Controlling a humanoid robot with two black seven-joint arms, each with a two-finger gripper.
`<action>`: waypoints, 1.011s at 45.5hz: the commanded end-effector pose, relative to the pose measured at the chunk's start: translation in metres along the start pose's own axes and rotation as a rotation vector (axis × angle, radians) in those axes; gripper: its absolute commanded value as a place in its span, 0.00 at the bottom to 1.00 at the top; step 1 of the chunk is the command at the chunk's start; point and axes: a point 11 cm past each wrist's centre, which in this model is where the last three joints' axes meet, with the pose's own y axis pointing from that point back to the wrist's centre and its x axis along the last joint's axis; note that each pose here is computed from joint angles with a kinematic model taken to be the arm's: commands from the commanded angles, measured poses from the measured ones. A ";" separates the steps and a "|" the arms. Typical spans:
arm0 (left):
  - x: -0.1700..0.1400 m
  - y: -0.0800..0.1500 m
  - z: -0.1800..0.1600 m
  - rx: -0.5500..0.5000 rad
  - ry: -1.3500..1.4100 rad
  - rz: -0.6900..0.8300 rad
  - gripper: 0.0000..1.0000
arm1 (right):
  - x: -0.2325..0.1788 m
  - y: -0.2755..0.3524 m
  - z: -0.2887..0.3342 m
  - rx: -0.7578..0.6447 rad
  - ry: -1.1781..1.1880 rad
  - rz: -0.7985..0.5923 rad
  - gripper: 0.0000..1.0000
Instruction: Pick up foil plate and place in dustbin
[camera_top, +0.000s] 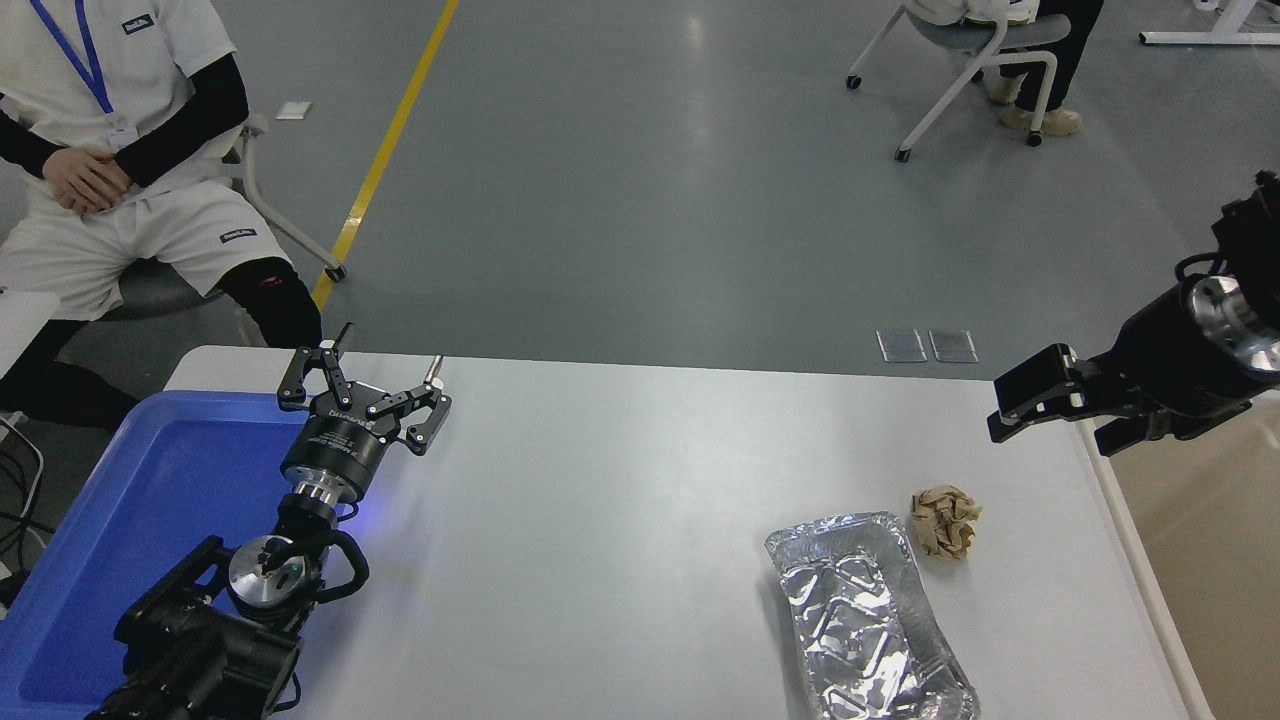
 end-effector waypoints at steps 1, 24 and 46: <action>0.000 0.000 0.000 0.001 -0.001 0.000 0.99 | 0.003 0.003 -0.001 -0.001 0.005 0.009 1.00; 0.000 0.000 0.000 0.000 0.000 0.000 0.99 | 0.016 0.004 0.009 -0.012 -0.012 0.045 1.00; 0.000 0.000 0.000 0.001 -0.001 0.000 0.99 | 0.013 -0.002 0.019 -0.012 -0.052 0.036 1.00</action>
